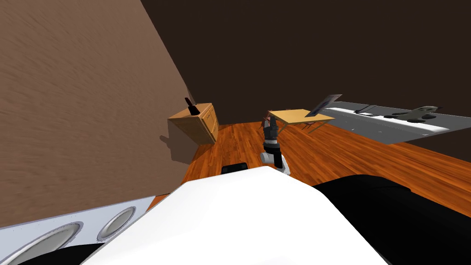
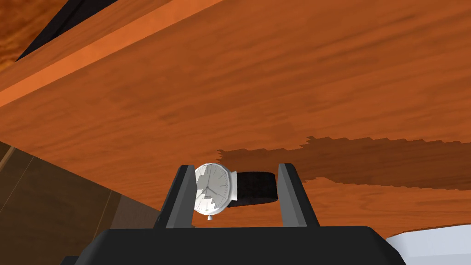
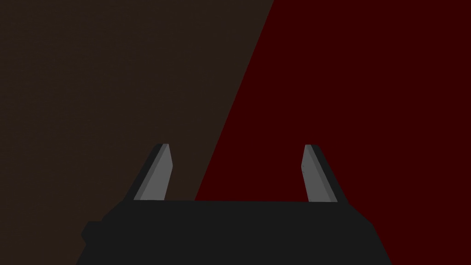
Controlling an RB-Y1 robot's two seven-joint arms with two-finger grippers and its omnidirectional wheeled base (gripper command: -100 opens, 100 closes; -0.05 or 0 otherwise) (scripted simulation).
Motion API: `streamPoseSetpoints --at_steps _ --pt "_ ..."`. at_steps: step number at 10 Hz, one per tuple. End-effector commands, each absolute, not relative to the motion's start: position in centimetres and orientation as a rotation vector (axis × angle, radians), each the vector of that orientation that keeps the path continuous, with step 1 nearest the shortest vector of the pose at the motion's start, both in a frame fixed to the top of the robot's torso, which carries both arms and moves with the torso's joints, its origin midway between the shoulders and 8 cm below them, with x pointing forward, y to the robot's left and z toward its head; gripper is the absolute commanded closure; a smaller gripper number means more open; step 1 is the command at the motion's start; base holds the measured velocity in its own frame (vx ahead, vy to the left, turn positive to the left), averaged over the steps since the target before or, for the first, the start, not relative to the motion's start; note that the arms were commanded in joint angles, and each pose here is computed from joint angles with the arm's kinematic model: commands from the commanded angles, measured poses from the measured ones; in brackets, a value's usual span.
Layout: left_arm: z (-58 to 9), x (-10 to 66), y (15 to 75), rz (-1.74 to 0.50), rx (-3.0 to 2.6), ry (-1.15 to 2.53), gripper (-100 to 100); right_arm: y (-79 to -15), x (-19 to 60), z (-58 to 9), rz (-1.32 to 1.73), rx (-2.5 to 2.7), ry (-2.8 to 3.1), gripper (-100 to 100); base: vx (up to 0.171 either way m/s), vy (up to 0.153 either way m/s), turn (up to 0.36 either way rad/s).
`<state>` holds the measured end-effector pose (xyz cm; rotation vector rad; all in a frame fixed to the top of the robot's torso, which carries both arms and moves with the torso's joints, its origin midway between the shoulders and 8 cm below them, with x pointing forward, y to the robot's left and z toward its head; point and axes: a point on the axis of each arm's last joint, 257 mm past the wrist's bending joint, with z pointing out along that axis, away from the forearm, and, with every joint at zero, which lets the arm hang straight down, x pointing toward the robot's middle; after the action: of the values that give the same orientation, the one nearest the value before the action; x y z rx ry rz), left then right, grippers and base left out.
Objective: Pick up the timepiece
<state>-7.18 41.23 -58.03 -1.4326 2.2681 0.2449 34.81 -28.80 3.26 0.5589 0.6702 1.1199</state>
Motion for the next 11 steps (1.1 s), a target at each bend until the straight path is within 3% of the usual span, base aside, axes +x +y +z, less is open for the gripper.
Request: streamPoseSetpoints --at_steps 1,3,4,5,10,11 --pt "-58.0 -7.2 41.2 0.245 -1.433 2.268 100 -28.8 34.8 3.3 1.120 0.559 0.670 0 0.000 0.000 0.000" --pt "-58.0 -7.1 41.2 0.244 -1.431 2.268 100 -28.8 34.8 3.3 1.120 0.559 0.670 0 0.000 0.000 0.000" --pt "-58.0 -7.1 41.2 0.243 -1.430 2.268 0 -28.8 34.8 3.3 1.120 0.559 0.670 0 0.000 0.000 0.000" --pt "-57.4 -7.6 41.0 0.245 -1.432 2.268 100 -28.8 34.8 3.3 1.120 0.559 0.670 0 0.020 0.000 0.016" --pt "-56.1 -9.0 40.4 0.249 -1.427 2.271 100 -28.8 34.8 3.3 1.120 0.559 0.670 0 0.033 0.001 0.012" --pt "-56.0 -9.1 40.3 0.248 -1.427 2.271 0 -28.8 34.8 3.3 1.120 0.559 0.670 0 0.000 0.000 0.000"
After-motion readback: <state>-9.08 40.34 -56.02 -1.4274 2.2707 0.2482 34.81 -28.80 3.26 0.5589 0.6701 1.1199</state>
